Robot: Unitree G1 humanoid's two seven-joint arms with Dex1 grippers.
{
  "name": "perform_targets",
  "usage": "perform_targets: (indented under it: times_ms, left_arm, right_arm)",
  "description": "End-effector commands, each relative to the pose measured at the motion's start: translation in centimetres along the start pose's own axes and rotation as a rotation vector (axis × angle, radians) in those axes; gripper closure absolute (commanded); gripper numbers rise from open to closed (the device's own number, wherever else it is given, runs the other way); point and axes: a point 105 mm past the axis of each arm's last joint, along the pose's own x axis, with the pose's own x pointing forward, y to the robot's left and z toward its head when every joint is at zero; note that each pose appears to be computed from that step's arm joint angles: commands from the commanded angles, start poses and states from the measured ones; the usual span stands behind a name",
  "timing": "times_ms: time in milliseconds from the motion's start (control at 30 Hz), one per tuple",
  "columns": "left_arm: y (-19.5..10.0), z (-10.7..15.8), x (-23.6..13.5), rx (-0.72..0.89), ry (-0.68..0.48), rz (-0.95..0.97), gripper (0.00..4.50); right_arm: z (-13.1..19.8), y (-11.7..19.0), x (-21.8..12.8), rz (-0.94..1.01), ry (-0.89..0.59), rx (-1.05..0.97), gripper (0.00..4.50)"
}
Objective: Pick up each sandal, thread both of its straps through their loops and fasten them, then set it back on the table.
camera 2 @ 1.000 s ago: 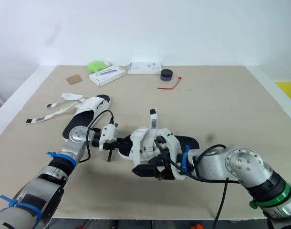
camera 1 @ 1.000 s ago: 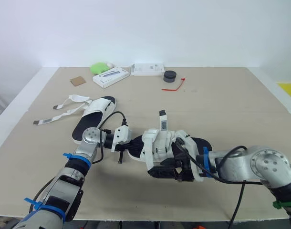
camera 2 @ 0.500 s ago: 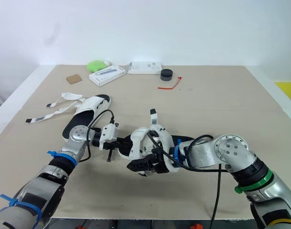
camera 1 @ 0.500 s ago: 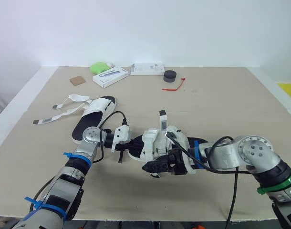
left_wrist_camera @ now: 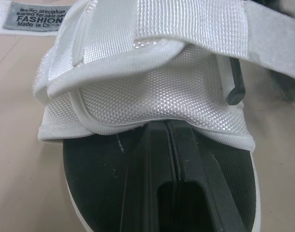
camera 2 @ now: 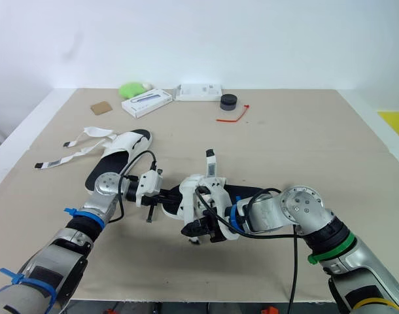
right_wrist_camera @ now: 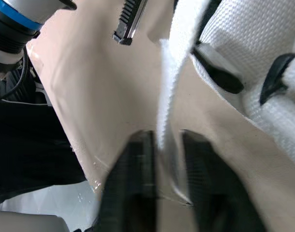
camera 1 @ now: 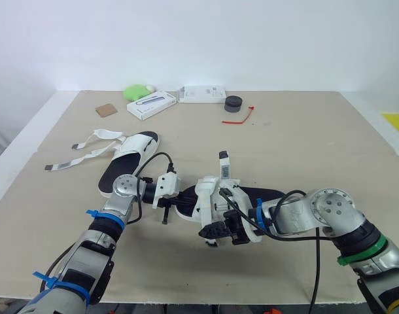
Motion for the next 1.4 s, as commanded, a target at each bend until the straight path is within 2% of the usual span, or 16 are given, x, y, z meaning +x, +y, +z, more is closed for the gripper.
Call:
perform_targets:
  times_ms: [33,200,400,600,1167,1400]
  left_arm:
    - [-5.4,-6.5,-0.2,-0.237,0.207,-0.125,4.5]
    - [-5.4,-6.6,-0.1,-0.239,0.204,-0.125,4.5]
    - [-5.3,-6.5,0.2,-0.238,0.196,-0.121,4.5]
    - [-5.1,-6.4,0.3,-0.237,0.191,-0.112,4.5]
    - [-5.0,-6.4,0.1,-0.242,0.191,-0.092,4.5]
    - [-5.0,-6.4,0.3,-0.245,0.188,-0.095,4.5]
  right_arm:
    - [2.3,2.3,-1.9,0.13,-0.091,-0.032,4.49]
    - [5.4,3.4,-3.1,0.224,-0.204,-0.03,4.49]
    - [8.7,1.7,-3.4,0.102,-0.262,0.033,4.49]
    - [8.8,0.0,-2.6,0.025,-0.229,0.105,4.49]
    - [6.6,-0.6,-1.5,0.053,-0.129,0.144,4.49]
    - [8.5,-0.2,-2.1,0.083,-0.179,0.161,4.49]
